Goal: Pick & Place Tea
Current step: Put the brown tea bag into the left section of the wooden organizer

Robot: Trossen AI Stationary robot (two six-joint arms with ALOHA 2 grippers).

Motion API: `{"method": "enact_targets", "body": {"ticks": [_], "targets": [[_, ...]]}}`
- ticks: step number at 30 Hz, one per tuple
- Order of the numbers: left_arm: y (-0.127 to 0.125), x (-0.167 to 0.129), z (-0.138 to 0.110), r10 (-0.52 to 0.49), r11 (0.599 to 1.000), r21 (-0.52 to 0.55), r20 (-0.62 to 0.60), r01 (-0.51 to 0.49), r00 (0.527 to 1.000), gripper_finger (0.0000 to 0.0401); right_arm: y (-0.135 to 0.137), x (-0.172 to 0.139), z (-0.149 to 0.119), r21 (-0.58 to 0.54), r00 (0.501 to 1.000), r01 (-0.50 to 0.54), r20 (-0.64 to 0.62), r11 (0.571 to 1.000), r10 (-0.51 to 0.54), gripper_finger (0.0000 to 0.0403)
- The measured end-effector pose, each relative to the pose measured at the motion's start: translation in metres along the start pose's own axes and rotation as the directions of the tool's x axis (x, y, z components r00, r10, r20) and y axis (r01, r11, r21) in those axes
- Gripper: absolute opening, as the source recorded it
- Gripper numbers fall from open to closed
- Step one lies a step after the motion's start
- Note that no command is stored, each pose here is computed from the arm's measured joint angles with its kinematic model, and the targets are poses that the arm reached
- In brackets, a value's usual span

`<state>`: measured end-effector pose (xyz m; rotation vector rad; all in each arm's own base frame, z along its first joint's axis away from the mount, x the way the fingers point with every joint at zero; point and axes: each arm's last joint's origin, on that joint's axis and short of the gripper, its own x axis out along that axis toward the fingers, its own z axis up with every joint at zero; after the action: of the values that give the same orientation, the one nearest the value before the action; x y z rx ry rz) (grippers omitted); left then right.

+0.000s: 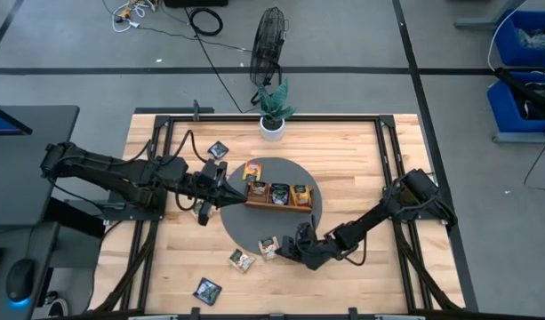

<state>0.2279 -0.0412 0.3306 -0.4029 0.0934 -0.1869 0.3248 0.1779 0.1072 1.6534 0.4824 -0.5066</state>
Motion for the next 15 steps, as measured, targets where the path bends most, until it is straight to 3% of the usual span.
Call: {"method": "enact_targets", "body": {"ticks": [15], "targets": [[0.000, 0.000, 0.000, 0.006, 1.000, -0.001, 0.003, -0.006, 1.000, 0.0005, 0.013, 0.003, -0.004, -0.065, 0.997, 0.070, -0.005, 0.995, -0.071, 0.0207]]}}
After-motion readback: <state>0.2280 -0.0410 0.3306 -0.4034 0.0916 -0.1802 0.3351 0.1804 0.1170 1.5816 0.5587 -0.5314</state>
